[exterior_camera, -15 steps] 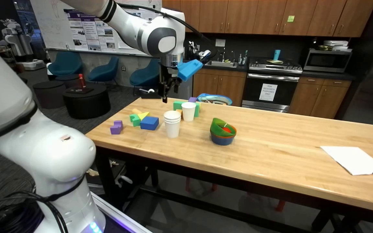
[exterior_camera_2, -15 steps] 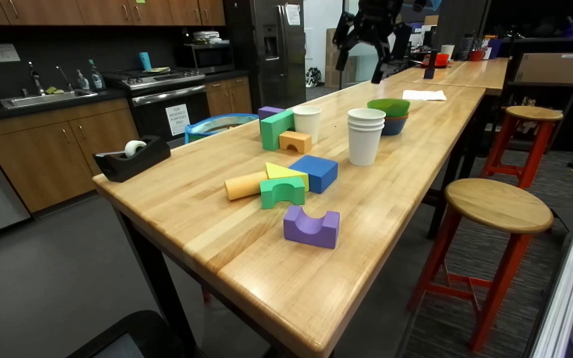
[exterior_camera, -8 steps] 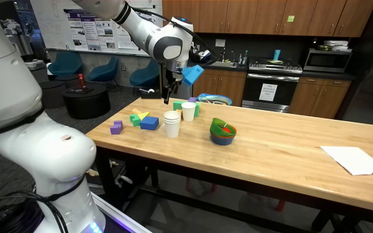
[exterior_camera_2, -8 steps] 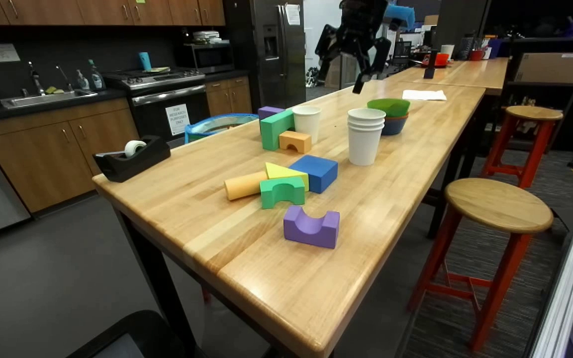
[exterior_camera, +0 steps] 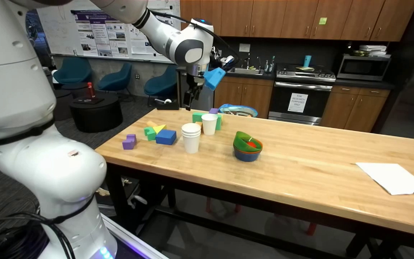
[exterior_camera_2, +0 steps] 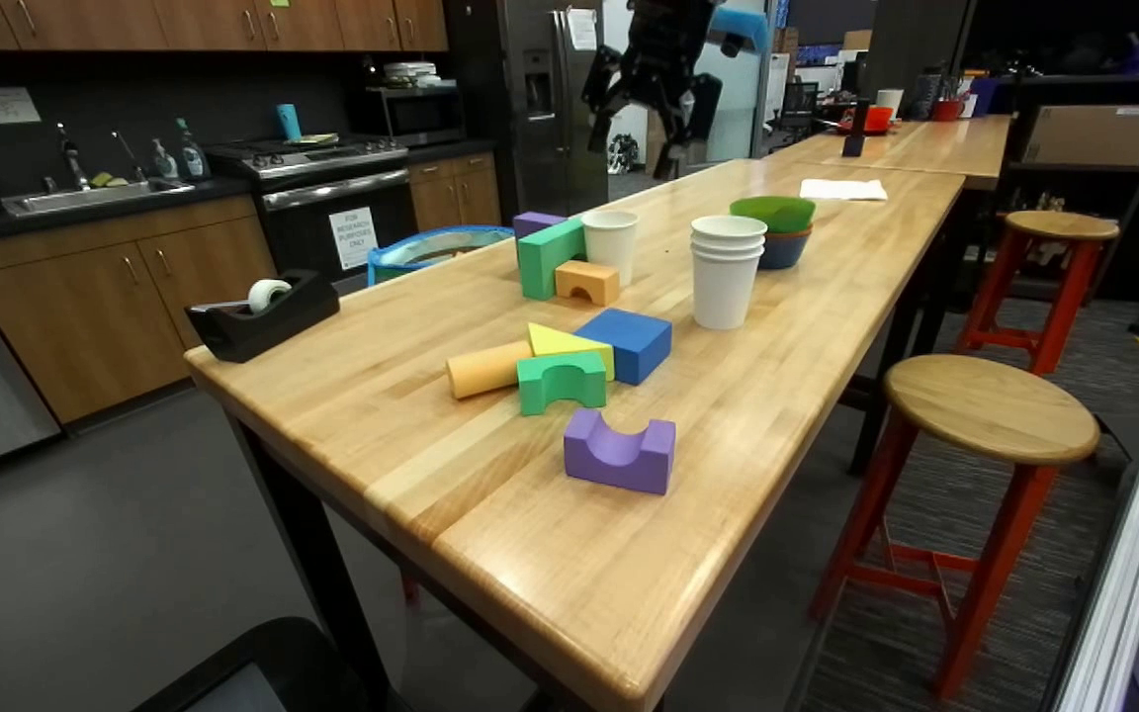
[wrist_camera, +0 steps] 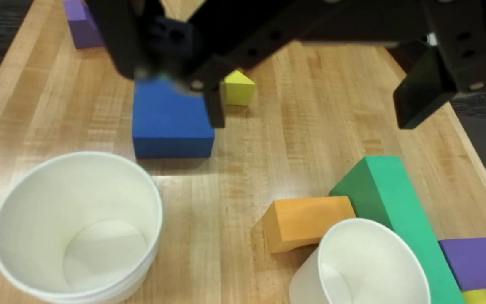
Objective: Stack up the white paper cups
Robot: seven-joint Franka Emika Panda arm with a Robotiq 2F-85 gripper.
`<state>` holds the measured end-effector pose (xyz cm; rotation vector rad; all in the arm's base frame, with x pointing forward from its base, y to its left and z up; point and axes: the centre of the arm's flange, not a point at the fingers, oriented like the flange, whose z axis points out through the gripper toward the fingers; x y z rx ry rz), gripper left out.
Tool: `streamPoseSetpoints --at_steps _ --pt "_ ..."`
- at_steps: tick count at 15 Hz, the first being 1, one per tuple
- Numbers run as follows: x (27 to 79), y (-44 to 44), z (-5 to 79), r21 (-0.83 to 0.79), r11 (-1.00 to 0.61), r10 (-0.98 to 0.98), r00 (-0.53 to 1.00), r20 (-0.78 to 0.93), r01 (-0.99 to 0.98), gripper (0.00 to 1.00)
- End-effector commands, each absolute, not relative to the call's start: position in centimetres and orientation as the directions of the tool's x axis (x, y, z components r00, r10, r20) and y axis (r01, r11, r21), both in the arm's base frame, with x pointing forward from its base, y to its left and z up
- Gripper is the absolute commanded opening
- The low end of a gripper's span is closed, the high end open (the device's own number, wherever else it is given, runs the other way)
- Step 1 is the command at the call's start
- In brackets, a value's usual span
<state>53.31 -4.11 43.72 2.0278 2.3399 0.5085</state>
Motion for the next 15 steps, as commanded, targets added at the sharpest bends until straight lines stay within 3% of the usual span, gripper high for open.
streamPoseSetpoints --at_steps 1,7,15 --pt "56.0 -5.4 43.5 0.157 0.237 0.954 -0.260 0.147 0.959 1.00" --pt "56.8 -8.4 42.9 0.092 0.373 0.907 -0.383 0.173 0.923 1.00" --pt "56.6 -8.7 42.1 0.116 0.371 0.909 -0.386 0.159 0.921 1.00"
